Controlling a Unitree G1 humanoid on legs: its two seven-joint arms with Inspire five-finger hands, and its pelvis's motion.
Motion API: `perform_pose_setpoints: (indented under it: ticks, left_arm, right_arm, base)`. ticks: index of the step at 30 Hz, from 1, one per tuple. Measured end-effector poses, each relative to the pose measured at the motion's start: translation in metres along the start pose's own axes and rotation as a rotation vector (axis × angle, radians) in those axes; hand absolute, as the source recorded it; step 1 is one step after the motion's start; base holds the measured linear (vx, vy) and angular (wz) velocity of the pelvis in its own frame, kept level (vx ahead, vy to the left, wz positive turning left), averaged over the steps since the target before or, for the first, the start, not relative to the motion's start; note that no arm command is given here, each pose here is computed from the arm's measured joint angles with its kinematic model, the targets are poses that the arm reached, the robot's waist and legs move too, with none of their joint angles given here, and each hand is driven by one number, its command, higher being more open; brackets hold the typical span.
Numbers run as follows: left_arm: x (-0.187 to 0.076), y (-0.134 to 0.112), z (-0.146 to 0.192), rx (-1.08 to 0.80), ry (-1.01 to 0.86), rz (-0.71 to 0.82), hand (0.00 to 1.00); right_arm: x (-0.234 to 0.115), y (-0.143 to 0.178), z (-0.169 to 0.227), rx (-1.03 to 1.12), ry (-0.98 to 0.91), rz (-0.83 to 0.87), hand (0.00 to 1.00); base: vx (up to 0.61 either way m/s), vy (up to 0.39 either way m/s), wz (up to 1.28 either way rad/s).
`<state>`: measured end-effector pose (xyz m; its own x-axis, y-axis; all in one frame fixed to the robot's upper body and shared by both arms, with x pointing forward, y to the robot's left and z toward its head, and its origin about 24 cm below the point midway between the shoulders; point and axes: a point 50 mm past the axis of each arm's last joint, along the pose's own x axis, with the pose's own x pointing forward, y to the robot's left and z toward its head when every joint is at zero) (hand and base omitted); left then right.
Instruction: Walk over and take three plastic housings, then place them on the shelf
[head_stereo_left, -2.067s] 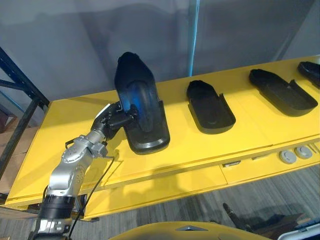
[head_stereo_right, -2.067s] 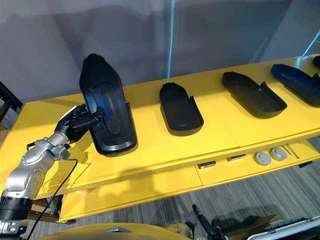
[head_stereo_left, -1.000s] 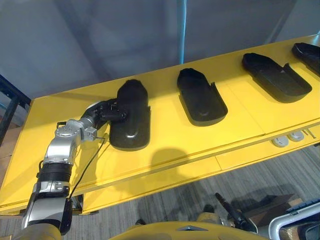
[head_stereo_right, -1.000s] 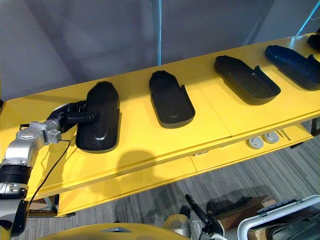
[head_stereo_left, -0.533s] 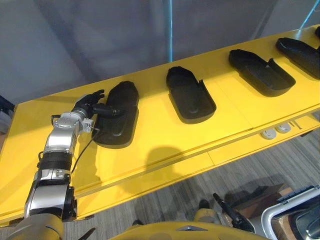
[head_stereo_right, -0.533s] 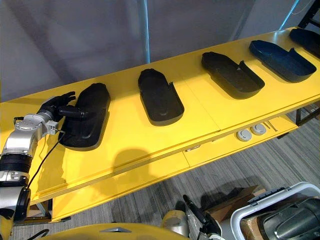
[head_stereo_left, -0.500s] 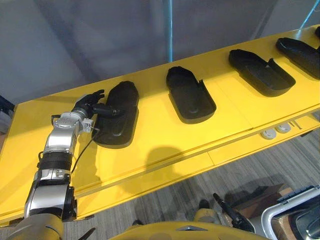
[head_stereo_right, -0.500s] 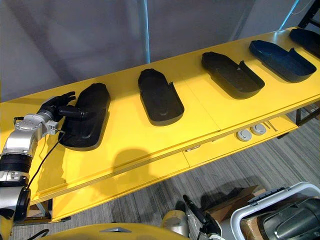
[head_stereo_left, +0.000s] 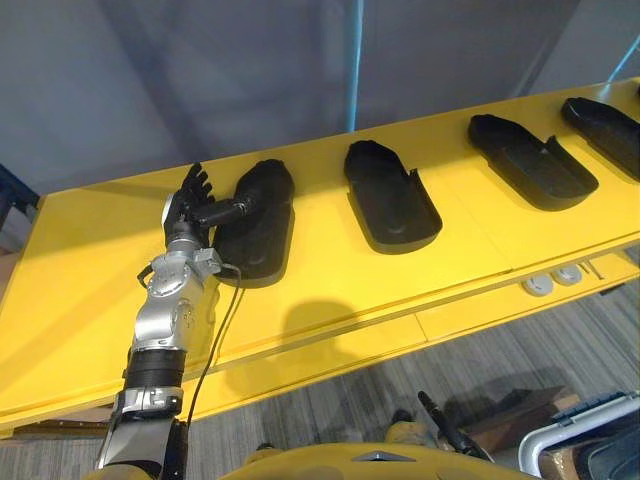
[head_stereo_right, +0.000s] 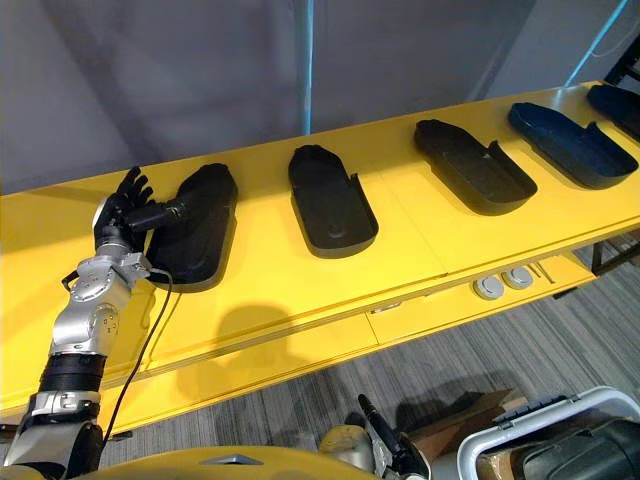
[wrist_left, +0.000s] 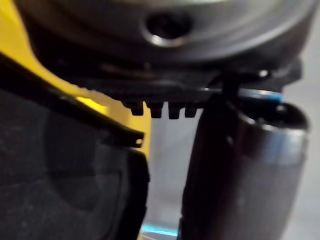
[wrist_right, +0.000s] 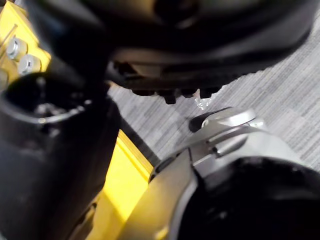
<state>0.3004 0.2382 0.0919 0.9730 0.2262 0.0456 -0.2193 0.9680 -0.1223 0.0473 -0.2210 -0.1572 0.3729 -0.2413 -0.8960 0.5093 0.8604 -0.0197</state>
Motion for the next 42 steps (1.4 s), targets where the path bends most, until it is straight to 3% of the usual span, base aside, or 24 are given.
perform_pose_setpoints:
  ticks: [6, 16, 26, 29, 42]
  left_arm:
    - [-0.022, 0.007, 0.013, 0.000, -0.107, -0.049, 1.00]
    - [-0.062, 0.032, -0.031, -0.102, 0.034, -0.059, 1.00]
    - [-0.072, 0.034, -0.059, -0.218, 0.166, -0.163, 1.00]
    - [-0.075, 0.032, -0.070, -0.350, 0.219, -0.212, 1.00]
    - [-0.085, 0.021, -0.092, -0.556, 0.347, -0.377, 1.00]
  right_arm:
    - [-0.001, -0.003, -0.010, 0.040, 0.038, -0.019, 1.00]
    - [-0.003, -0.010, -0.019, 0.063, 0.084, -0.048, 1.00]
    - [-0.005, -0.014, -0.027, 0.123, 0.127, -0.042, 1.00]
    - [-0.005, -0.015, -0.027, 0.122, 0.126, -0.040, 1.00]
    - [-0.004, -0.013, -0.026, 0.119, 0.166, -0.010, 1.00]
  base:
    - [0.00, -0.008, 0.07]
    - [0.01, -0.005, 0.06]
    - [0.00, 0.000, 0.00]
    - [0.00, 0.000, 0.00]
    - [0.00, -0.001, -0.04]
